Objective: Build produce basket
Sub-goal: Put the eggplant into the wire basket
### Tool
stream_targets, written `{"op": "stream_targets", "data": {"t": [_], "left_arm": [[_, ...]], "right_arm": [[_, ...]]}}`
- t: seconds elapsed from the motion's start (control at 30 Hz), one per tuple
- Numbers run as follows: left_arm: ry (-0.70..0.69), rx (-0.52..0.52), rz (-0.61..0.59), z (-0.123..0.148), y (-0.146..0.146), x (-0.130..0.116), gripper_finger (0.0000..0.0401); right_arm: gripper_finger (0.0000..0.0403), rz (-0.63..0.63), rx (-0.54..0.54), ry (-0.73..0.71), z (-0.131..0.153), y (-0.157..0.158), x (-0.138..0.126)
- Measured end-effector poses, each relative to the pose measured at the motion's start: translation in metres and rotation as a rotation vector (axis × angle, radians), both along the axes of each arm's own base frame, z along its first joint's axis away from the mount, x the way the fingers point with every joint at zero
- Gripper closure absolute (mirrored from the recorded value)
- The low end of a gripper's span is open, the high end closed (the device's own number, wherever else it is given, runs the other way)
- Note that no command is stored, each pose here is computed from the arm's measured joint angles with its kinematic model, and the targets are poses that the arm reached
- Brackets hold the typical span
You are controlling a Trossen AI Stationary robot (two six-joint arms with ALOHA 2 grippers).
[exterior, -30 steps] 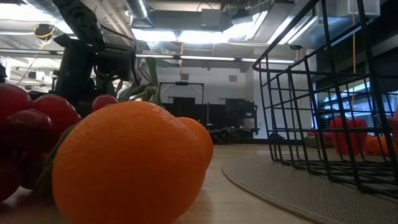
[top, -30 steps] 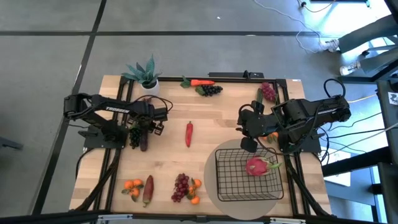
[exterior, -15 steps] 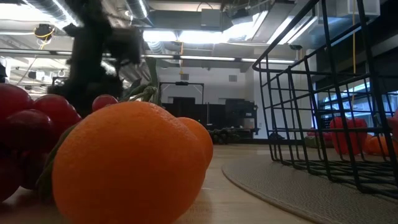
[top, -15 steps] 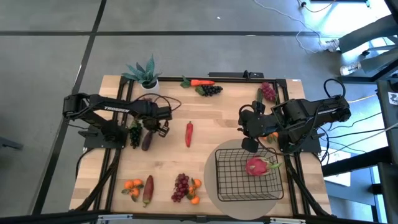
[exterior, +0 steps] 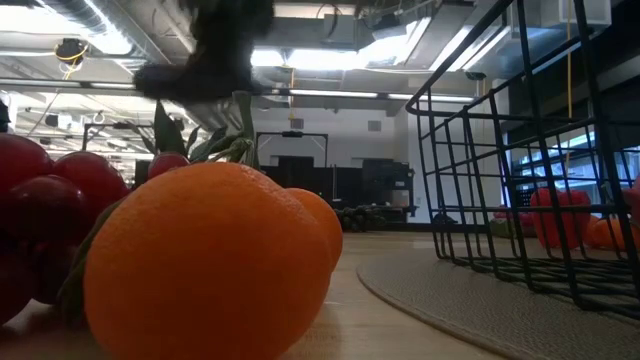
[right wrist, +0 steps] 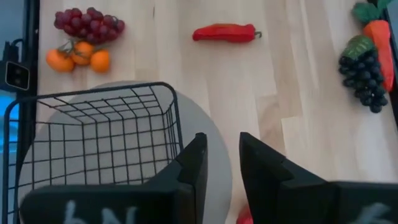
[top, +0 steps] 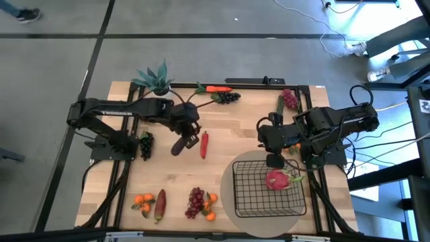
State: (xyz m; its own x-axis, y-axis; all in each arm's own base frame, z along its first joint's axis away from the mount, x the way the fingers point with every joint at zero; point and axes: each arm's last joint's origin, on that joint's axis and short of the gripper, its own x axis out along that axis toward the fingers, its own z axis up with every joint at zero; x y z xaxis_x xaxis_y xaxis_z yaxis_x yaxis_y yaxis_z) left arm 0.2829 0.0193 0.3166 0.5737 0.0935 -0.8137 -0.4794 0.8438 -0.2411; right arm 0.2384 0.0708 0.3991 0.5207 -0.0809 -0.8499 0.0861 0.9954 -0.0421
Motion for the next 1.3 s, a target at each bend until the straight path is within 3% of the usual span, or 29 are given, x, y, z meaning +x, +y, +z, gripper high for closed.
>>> {"op": "stream_targets", "data": {"t": [0.2,0.53,1.0,1.3], "left_arm": [[-0.108,0.096,-0.171,0.033,-0.015,0.008,0.0387],[-0.172,0.127,-0.28,0.037,-0.027,0.014,0.0387],[-0.211,0.095,-0.357,0.029,-0.03,0.031,0.0387],[-0.253,0.101,-0.354,0.029,-0.03,0.038,0.0387]], "right_arm": [[0.0324,0.072,-0.024,-0.072,0.004,0.002,0.007],[0.0324,0.335,-0.205,-0.24,0.014,0.007,0.023],[0.0324,0.378,-0.452,-0.161,-0.013,0.013,0.061],[0.0324,0.352,-0.485,-0.095,-0.034,-0.003,0.089]]}}
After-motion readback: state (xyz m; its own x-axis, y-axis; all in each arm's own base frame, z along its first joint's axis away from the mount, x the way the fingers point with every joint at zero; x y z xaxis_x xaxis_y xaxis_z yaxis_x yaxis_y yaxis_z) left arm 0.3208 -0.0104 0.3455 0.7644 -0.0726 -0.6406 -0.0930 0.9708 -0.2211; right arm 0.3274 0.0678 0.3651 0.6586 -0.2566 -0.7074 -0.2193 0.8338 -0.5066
